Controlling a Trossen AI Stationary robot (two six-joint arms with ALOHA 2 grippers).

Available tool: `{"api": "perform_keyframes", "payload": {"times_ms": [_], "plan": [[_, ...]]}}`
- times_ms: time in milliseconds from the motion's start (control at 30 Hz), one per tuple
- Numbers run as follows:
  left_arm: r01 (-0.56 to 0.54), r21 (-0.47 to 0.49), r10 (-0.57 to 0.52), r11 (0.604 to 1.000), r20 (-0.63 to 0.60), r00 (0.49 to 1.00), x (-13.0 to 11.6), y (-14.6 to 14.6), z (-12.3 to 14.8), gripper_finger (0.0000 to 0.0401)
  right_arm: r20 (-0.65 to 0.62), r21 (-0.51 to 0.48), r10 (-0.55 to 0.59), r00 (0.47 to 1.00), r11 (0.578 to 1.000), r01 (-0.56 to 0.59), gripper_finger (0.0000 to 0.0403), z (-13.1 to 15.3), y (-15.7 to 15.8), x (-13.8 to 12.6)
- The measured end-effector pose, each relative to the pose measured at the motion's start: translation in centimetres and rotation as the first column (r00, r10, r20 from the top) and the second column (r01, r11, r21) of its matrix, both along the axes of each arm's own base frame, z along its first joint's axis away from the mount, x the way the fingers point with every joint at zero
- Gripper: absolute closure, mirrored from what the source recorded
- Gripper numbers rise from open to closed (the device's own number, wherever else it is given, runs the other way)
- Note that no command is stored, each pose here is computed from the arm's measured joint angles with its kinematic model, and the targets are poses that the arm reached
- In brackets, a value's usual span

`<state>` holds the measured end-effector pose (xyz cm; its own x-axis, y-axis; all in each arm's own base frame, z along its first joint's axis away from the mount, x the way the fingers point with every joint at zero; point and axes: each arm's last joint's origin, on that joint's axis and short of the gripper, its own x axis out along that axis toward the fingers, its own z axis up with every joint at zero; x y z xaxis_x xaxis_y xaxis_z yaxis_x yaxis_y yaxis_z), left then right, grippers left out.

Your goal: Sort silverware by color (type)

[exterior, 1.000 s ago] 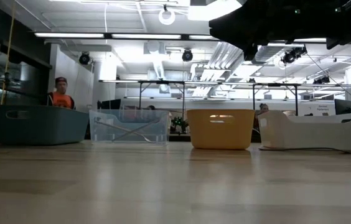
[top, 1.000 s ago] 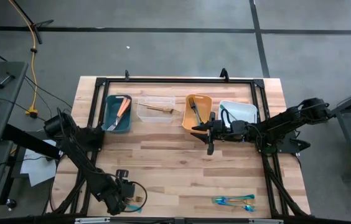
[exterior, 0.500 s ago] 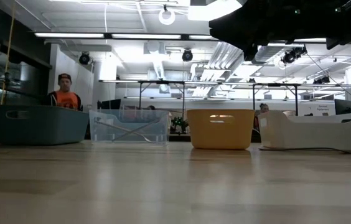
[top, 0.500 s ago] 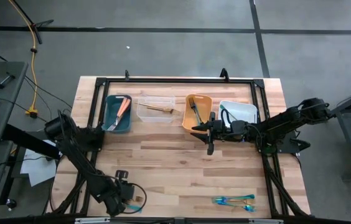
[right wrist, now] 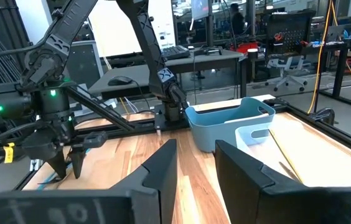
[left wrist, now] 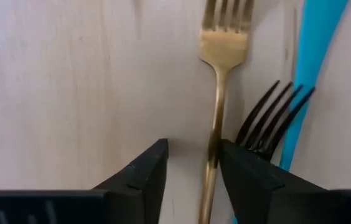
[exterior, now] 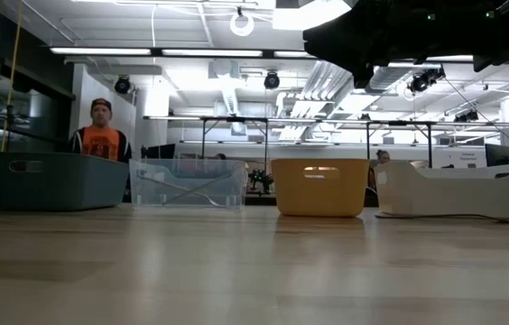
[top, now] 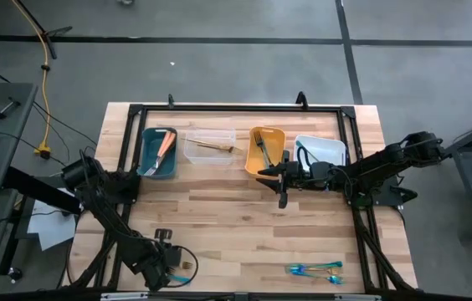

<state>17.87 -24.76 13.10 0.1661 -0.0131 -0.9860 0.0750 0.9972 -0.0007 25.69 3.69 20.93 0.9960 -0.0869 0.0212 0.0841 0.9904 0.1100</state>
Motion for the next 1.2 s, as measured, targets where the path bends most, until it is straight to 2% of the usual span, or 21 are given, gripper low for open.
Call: {"api": "perform_keyframes", "payload": {"times_ms": [267, 567, 633, 733, 833, 933, 1033, 1200], "plan": [[-0.041, 0.032, 0.042, 0.999, -0.029, 0.999, 0.6, 1.0, -0.1, 0.0386, 0.000, 0.000, 0.000, 1.000, 1.000, 0.000, 0.0299, 0.0, 0.0, 0.0], [-0.024, 0.046, 0.024, 0.999, -0.018, 1.000, 1.6, 2.3, 0.6, 0.0395, 0.000, 0.000, 0.000, 1.000, 1.000, 0.000, 0.0299, 0.0, 0.0, 0.0], [-0.036, 0.086, 0.036, 0.996, 0.007, 0.999, 1.7, 3.2, 1.2, 0.0395, 0.000, 0.000, 0.000, 1.000, 1.000, 0.000, 0.0299, 0.0, 0.0, 0.0], [-0.058, 0.083, 0.049, 0.995, 0.104, 0.993, 2.2, 4.2, 3.4, 0.0396, 0.000, 0.000, 0.000, 1.000, 1.000, 0.000, 0.0299, 0.0, 0.0, 0.0], [-0.057, 0.122, 0.030, 0.991, 0.216, 0.976, 2.5, 5.6, 5.5, 0.0397, 0.001, 0.000, 0.000, 1.000, 1.000, 0.000, 0.0299, 0.0, 0.0, 0.0], [-0.082, 0.154, 0.020, 0.985, 0.367, 0.930, 3.4, 7.2, 7.9, 0.0398, 0.004, 0.000, 0.000, 1.000, 1.000, 0.000, 0.0299, 0.0, 0.0, 0.0], [-0.101, 0.177, 0.002, 0.979, 0.484, 0.875, 4.2, 9.2, 9.2, 0.0398, 0.004, 0.000, 0.000, 1.000, 1.000, 0.000, 0.0299, 0.0, 0.0, 0.0], [-0.097, 0.121, -0.014, 0.988, 0.692, 0.721, 5.8, 12.3, 9.3, 0.0398, 0.004, 0.000, 0.000, 1.000, 1.000, 0.000, 0.0299, 0.0, 0.0, 0.0]]}}
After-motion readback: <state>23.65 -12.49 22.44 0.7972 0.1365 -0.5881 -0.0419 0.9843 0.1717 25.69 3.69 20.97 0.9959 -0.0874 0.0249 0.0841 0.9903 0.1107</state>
